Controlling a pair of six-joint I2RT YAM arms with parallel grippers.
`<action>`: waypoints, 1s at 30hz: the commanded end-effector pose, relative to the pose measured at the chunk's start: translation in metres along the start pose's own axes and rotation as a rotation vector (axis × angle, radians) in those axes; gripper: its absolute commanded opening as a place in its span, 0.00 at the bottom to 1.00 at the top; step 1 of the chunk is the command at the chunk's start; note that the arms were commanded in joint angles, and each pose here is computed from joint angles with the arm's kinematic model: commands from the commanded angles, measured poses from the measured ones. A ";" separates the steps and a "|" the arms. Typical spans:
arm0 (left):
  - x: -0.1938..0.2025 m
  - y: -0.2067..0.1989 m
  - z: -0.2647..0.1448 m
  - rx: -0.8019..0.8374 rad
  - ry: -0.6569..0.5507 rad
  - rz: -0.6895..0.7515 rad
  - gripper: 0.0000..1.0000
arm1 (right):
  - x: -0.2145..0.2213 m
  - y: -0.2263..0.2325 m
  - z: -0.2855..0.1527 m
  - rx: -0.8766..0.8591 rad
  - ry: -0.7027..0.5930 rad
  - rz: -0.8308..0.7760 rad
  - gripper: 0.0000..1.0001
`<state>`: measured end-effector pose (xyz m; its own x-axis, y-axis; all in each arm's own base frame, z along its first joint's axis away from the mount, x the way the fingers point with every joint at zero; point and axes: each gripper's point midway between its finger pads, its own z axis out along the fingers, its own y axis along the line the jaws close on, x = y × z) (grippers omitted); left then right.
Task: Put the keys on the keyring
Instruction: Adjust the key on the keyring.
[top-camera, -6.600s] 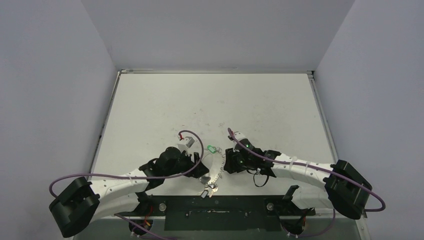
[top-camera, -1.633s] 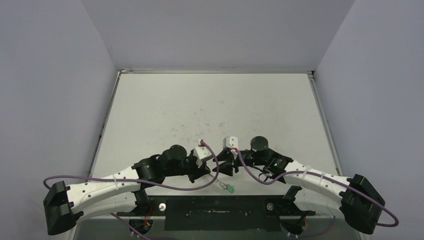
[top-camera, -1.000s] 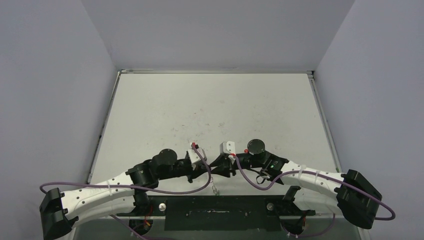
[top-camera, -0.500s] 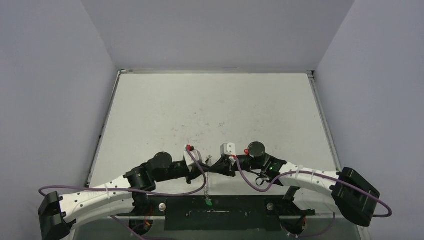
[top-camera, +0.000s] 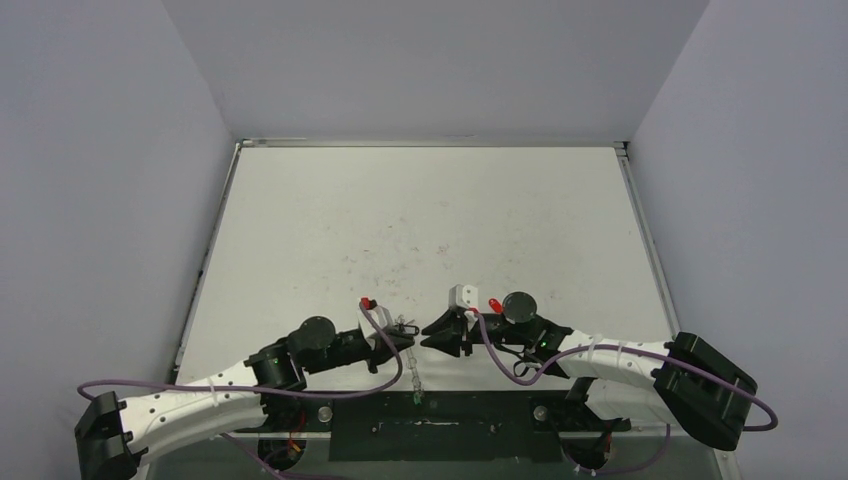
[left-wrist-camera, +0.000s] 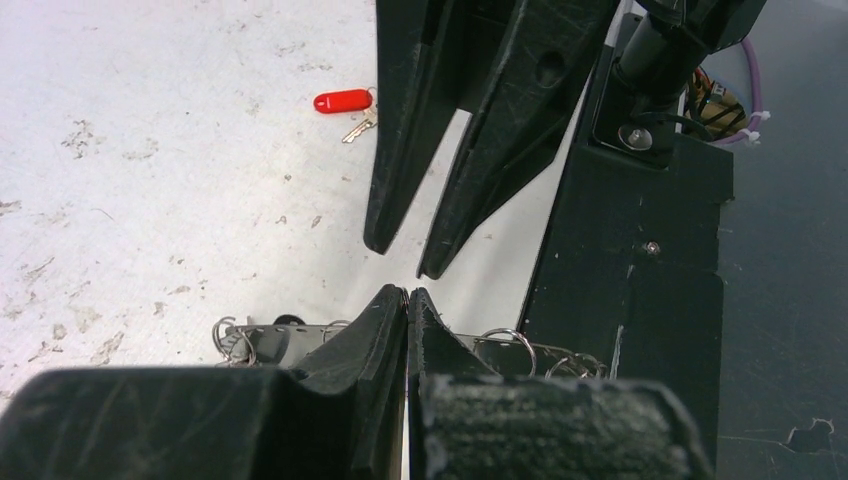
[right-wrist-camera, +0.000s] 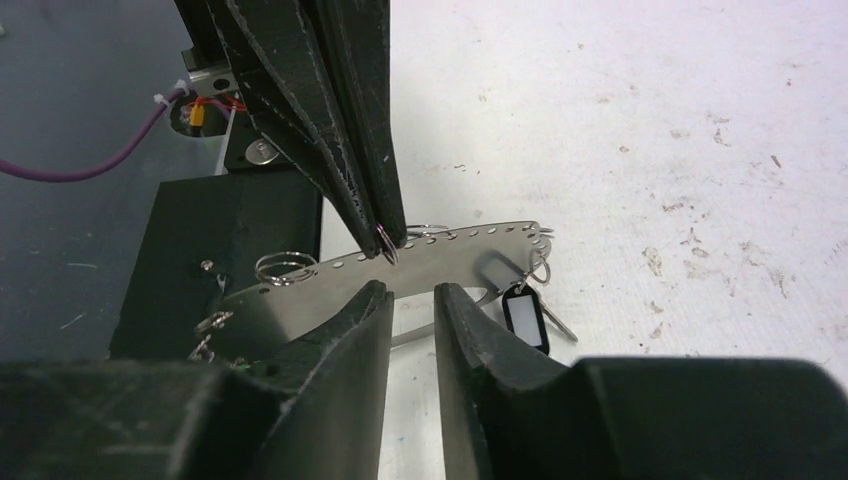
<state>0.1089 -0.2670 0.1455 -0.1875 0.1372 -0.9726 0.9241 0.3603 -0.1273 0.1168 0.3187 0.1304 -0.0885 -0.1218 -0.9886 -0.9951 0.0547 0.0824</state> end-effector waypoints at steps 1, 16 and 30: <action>-0.033 -0.003 0.002 0.018 -0.180 -0.005 0.00 | -0.018 0.000 0.003 0.005 -0.079 -0.032 0.31; -0.035 -0.007 0.003 0.056 -0.341 0.023 0.00 | -0.008 0.005 0.002 -0.021 -0.080 -0.041 0.44; -0.029 -0.014 0.004 0.098 -0.315 0.036 0.00 | -0.020 0.004 0.015 -0.042 -0.140 -0.029 0.44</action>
<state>0.1050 -0.2759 0.1460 -0.1093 -0.0607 -0.9922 0.9459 0.3006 -0.1226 0.1170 0.3231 0.1104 -0.1290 -0.1063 -0.9859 -0.9903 0.0652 0.1225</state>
